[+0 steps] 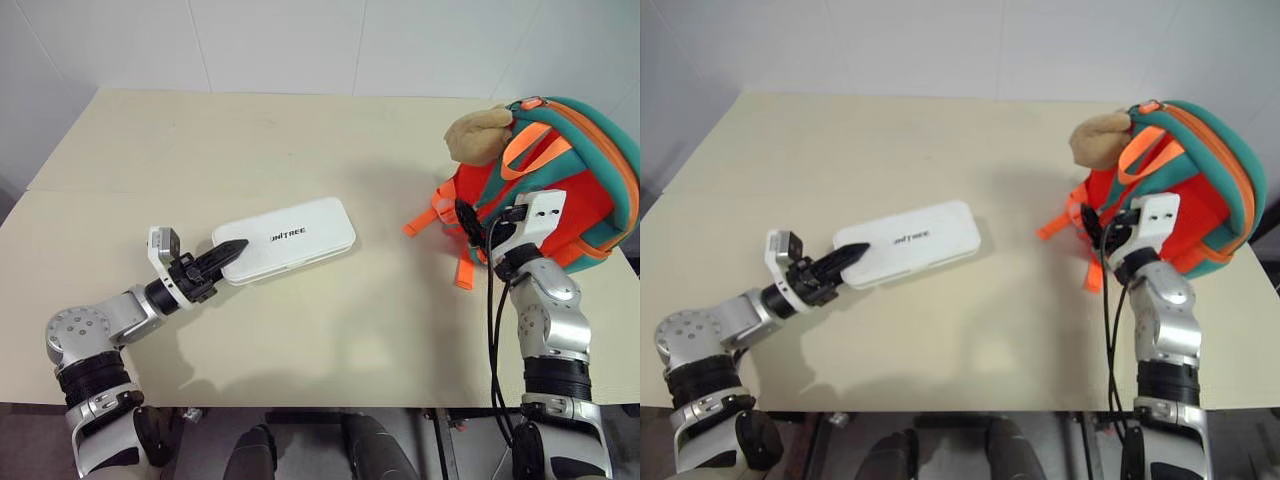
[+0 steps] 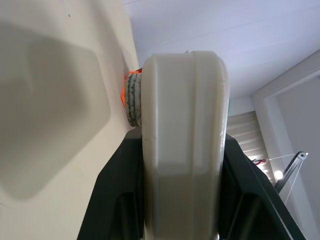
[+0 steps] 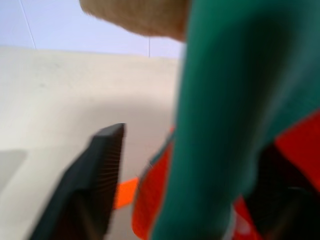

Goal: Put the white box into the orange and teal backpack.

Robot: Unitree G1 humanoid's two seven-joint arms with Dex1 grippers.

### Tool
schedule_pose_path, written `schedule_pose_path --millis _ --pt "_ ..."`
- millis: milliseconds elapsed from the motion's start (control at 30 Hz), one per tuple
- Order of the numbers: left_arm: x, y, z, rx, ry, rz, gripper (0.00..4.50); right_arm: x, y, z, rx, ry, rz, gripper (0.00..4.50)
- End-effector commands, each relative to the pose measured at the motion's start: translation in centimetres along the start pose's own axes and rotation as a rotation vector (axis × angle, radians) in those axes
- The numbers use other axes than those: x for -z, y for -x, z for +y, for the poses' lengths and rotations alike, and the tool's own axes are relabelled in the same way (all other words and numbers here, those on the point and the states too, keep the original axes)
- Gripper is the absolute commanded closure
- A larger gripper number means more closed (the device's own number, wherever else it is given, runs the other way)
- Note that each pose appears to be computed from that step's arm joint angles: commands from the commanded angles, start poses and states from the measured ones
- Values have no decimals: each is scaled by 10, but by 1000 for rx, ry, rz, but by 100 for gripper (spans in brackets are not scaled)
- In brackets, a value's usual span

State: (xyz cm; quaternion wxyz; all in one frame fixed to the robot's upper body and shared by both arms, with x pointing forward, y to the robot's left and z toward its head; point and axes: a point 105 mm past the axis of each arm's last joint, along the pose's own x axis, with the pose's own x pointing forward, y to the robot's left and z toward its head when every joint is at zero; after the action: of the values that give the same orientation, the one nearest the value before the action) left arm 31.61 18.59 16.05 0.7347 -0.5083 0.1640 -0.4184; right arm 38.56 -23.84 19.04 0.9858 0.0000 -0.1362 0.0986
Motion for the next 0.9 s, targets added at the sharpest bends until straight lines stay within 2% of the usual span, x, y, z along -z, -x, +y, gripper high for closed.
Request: schedule_pose_path --millis 33,167,233,400,667,900 --pt "-2 4 -13 58 -29 -26 320 -24 -3 -6 32 36 -97 264" --pt "-2 7 -13 51 -33 -36 320 -28 -2 -1 4 33 -109 408" --pt "-5 8 -13 44 -41 -45 320 -32 -2 5 -28 21 -118 449" --pt "-15 11 -13 20 -62 -66 320 -41 4 36 -182 -32 -117 449" --pt "-37 17 -14 -20 -110 -102 320 -53 34 113 -569 -123 -62 449" --pt "-55 24 -17 -41 -146 -129 320 -86 54 163 -842 -169 -88 449"
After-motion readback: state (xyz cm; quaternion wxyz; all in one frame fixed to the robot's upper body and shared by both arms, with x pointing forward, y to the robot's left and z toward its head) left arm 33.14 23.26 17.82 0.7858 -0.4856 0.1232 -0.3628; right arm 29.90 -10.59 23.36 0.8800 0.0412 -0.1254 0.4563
